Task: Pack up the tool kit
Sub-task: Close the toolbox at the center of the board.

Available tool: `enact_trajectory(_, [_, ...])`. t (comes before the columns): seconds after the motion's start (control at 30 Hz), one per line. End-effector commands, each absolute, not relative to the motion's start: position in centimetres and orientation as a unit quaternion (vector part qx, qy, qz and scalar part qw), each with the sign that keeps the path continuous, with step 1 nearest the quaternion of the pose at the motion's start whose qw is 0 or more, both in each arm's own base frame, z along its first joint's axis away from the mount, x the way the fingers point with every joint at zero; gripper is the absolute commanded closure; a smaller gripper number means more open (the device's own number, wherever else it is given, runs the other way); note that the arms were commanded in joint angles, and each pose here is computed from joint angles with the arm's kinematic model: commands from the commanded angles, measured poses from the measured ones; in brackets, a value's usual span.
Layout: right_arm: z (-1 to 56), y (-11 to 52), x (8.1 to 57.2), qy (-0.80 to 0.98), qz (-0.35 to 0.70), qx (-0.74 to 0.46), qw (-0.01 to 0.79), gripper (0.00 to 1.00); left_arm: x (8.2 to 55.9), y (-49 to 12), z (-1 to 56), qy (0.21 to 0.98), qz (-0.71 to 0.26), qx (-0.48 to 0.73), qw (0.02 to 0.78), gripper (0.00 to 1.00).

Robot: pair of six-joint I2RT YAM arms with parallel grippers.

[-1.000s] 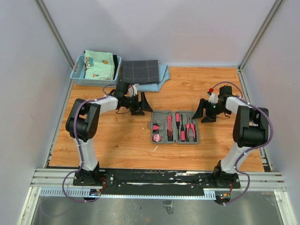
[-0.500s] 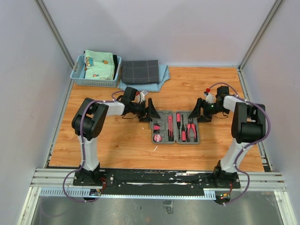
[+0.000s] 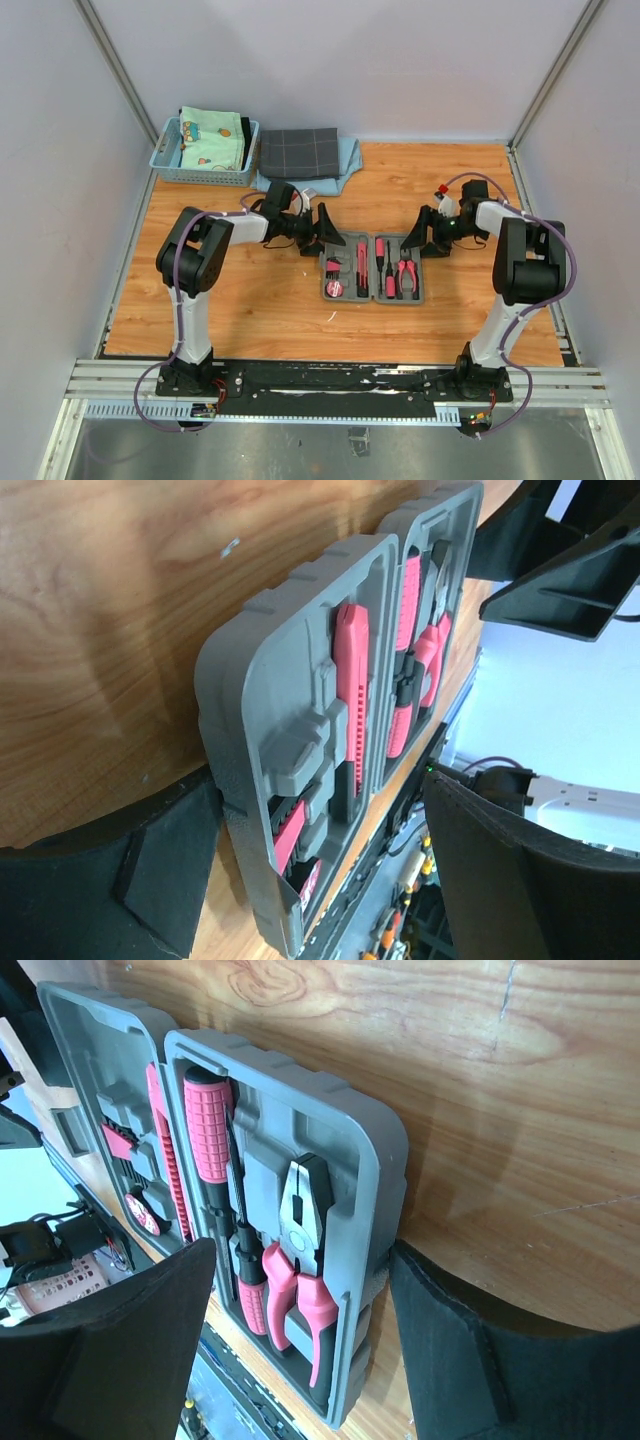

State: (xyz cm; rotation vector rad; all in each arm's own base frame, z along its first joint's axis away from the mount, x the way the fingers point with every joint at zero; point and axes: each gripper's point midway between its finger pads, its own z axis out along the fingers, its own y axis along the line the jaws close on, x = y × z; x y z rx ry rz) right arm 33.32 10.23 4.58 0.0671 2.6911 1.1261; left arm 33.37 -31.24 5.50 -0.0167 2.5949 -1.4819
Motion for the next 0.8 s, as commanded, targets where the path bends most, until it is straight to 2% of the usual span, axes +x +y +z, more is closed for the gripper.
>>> enact_trajectory(0.0, [8.8,12.6,33.9,0.893,0.431,0.003,0.13,0.3,34.5,-33.7,10.8,0.834,-0.541,0.027,0.106,0.18])
enact_trajectory(0.77, [10.9,14.5,33.3,0.866,0.476,0.007,0.151,0.3,34.7,-34.3,14.8,0.816,-0.563,0.034,0.124,0.18])
